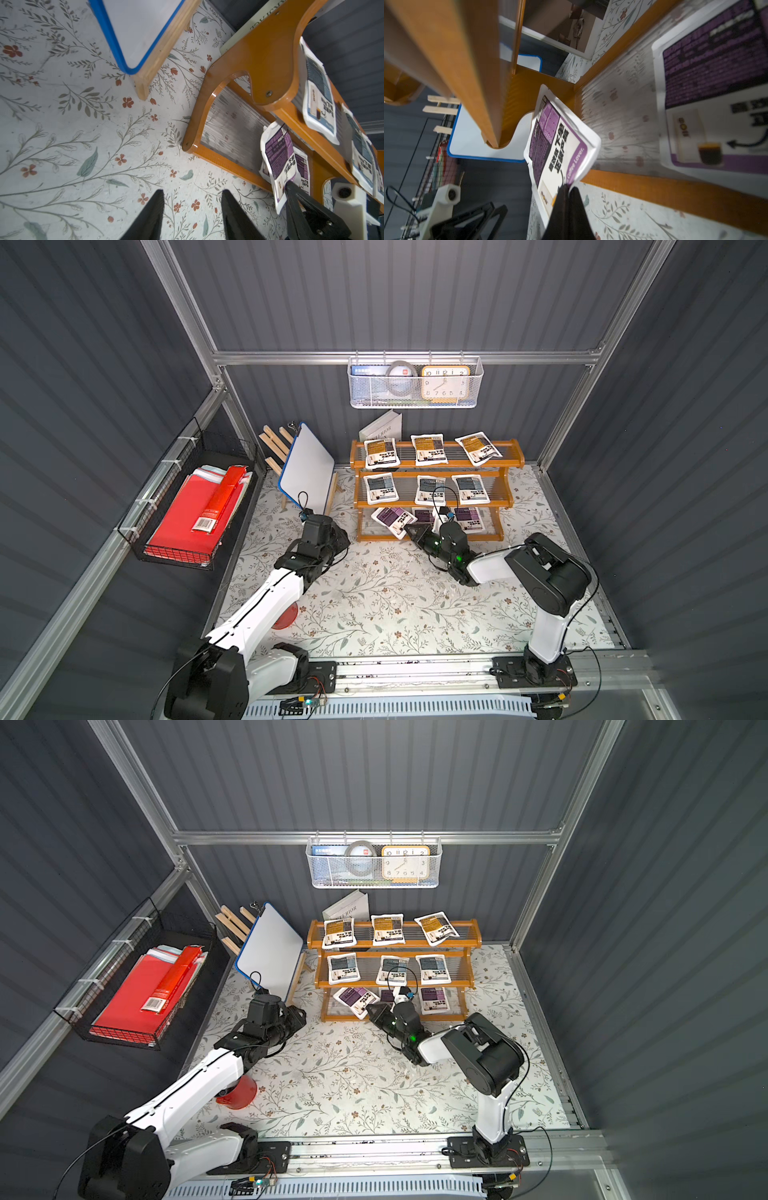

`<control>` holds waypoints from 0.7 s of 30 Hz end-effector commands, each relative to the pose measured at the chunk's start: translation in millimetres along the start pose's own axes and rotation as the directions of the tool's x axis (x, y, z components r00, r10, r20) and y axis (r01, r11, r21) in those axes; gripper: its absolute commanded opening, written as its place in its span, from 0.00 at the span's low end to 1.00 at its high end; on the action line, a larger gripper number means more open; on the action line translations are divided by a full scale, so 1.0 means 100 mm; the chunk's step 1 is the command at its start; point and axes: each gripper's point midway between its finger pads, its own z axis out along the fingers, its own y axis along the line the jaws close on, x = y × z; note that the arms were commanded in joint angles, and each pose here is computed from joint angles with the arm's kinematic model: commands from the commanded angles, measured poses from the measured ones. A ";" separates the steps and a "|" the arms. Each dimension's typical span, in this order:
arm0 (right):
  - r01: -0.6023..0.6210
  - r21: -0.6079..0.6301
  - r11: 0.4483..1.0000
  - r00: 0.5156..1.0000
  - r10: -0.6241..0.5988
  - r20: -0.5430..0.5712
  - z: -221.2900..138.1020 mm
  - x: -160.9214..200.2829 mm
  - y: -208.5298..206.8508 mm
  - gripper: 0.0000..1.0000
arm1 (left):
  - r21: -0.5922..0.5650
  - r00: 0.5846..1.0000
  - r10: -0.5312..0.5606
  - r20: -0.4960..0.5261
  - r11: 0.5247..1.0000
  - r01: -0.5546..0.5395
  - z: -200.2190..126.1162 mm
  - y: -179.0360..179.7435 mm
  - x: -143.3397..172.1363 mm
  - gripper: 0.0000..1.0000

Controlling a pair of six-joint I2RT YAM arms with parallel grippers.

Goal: Place the bagged coffee beans on the shelf by color
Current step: Place the bagged coffee beans on the shelf.

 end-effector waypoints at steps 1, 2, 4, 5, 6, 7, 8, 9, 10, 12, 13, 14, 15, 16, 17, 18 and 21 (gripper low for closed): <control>-0.149 0.035 0.988 0.982 0.144 0.126 0.10 -0.20 0.04 0.00 | -0.037 0.998 -0.044 0.033 0.998 0.045 -0.12 0.15 0.00 0.49; -0.180 0.063 0.982 0.977 0.171 0.128 0.13 -0.18 0.01 0.00 | -0.035 0.998 -0.048 0.037 0.998 0.049 -0.13 0.15 0.00 0.49; -0.229 0.110 0.967 0.966 0.212 0.152 0.16 -0.16 -0.03 0.00 | -0.034 0.998 -0.048 0.036 0.998 0.050 -0.14 0.15 0.00 0.49; -0.258 0.130 0.957 0.958 0.236 0.164 0.17 -0.15 -0.05 0.00 | -0.034 0.998 -0.047 0.030 0.998 0.048 -0.14 0.15 0.01 0.49; -0.286 0.155 0.946 0.950 0.259 0.174 0.18 -0.12 -0.08 0.00 | -0.030 0.999 -0.047 0.023 0.998 0.047 -0.14 0.14 0.02 0.49; -0.308 0.176 0.935 0.943 0.276 0.183 0.19 -0.11 -0.10 0.00 | -0.031 0.999 -0.047 0.019 0.998 0.047 -0.14 0.13 0.02 0.49; -0.327 0.197 0.924 0.938 0.290 0.192 0.20 -0.09 -0.10 0.00 | -0.029 0.999 -0.045 0.017 0.999 0.046 -0.15 0.12 0.02 0.49; -0.342 0.226 0.912 0.933 0.302 0.196 0.20 -0.06 -0.13 0.00 | -0.026 0.999 -0.045 0.012 0.999 0.046 -0.15 0.12 0.02 0.49; -0.355 0.243 0.903 0.929 0.311 0.199 0.21 -0.04 -0.13 0.00 | -0.023 0.999 -0.045 0.013 0.999 0.046 -0.16 0.11 0.02 0.49; -0.366 0.273 0.890 0.925 0.315 0.214 0.21 0.00 -0.14 0.00 | -0.013 0.999 -0.047 0.011 0.999 0.047 -0.17 0.09 0.02 0.49; -0.372 0.287 0.883 0.922 0.316 0.224 0.21 0.02 -0.16 0.00 | -0.008 0.999 -0.047 0.010 0.999 0.047 -0.18 0.08 0.02 0.49; -0.380 0.293 0.877 0.918 0.320 0.232 0.21 0.03 -0.18 0.00 | -0.008 0.999 -0.048 0.006 0.999 0.048 -0.18 0.08 0.03 0.49; -0.384 0.295 0.875 0.917 0.324 0.233 0.22 0.04 -0.20 0.00 | -0.007 0.999 -0.046 0.003 0.999 0.046 -0.19 0.08 0.03 0.48; -0.392 0.297 0.871 0.913 0.330 0.239 0.23 0.05 -0.21 0.00 | -0.008 0.999 -0.042 0.001 0.999 0.042 -0.20 0.08 0.03 0.49; -0.403 0.306 0.862 0.909 0.338 0.244 0.24 0.07 -0.26 0.00 | -0.015 0.999 -0.037 0.002 0.999 0.037 -0.21 0.09 0.02 0.49; -0.411 0.311 0.857 0.905 0.345 0.248 0.25 0.09 -0.29 0.00 | -0.017 0.999 -0.037 0.004 0.999 0.037 -0.23 0.09 0.02 0.48; -0.426 0.311 0.849 0.898 0.357 0.256 0.32 0.12 -0.35 0.00 | -0.008 0.999 -0.037 0.009 0.999 0.037 -0.29 0.08 0.01 0.48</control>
